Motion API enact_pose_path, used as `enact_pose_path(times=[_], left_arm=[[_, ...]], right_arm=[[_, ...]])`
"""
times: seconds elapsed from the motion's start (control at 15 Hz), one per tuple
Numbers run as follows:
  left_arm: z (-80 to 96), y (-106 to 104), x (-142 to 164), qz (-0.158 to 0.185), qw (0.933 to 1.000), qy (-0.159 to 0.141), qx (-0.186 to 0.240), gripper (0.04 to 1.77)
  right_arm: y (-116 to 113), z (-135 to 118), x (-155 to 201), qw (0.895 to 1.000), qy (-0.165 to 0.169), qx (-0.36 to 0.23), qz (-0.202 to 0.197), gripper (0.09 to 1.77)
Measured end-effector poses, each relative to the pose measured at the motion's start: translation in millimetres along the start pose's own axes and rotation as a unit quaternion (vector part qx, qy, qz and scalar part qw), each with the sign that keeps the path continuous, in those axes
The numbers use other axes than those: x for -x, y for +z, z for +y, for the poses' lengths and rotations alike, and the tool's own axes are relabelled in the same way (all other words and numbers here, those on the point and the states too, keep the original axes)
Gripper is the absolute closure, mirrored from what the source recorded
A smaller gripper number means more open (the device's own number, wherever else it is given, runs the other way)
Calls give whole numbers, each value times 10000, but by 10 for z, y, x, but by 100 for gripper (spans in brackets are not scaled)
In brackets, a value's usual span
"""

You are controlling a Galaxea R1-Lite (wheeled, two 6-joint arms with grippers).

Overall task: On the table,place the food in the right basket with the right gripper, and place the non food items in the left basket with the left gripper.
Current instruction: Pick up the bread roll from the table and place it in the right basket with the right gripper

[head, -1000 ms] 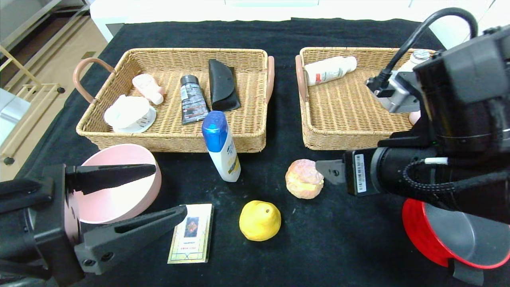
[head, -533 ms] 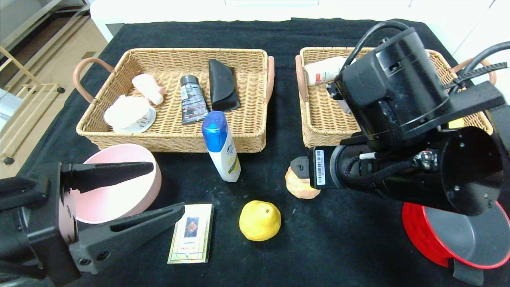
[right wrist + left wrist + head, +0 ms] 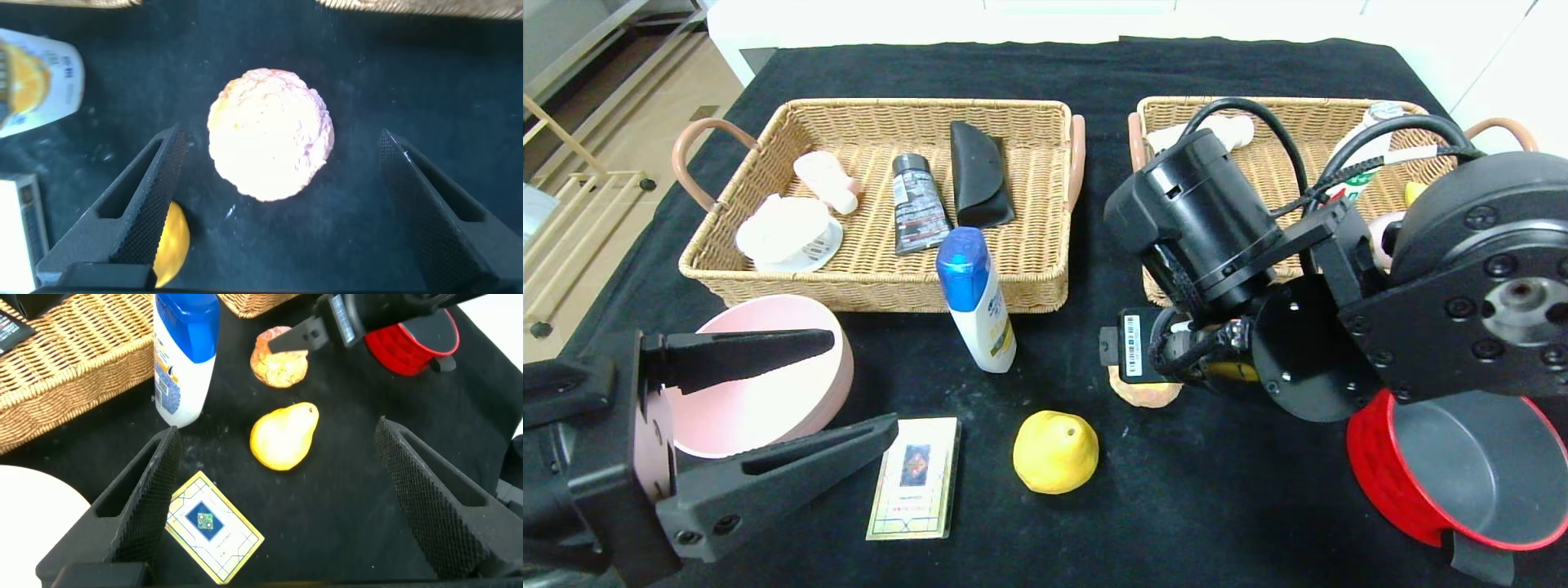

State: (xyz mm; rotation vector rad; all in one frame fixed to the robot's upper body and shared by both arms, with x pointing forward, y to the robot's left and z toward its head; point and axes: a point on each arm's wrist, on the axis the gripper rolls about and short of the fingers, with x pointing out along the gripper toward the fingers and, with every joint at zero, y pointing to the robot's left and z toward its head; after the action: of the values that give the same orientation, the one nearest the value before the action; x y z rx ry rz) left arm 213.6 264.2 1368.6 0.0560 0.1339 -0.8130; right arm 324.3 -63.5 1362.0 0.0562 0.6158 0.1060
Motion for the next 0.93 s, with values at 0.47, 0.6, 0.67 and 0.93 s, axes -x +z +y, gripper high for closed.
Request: enact_pose_path(times=[0.47, 0.6, 0.67, 0.93], left_arm=[[-2, 11, 17, -39, 10000, 16, -13, 9], [-3, 13, 21, -46, 10000, 17, -17, 9], [-3, 13, 22, -48, 10000, 17, -18, 9], [-4, 12, 23, -45, 10000, 17, -17, 9]], right_arm=[[-27, 72, -186, 9999, -104, -9, 58, 15], [-39, 82, -232, 9999, -140, -2, 85, 15], [-46, 85, -255, 9998, -160, -26, 98, 15], [-73, 95, -314, 9997, -207, -16, 151, 15]])
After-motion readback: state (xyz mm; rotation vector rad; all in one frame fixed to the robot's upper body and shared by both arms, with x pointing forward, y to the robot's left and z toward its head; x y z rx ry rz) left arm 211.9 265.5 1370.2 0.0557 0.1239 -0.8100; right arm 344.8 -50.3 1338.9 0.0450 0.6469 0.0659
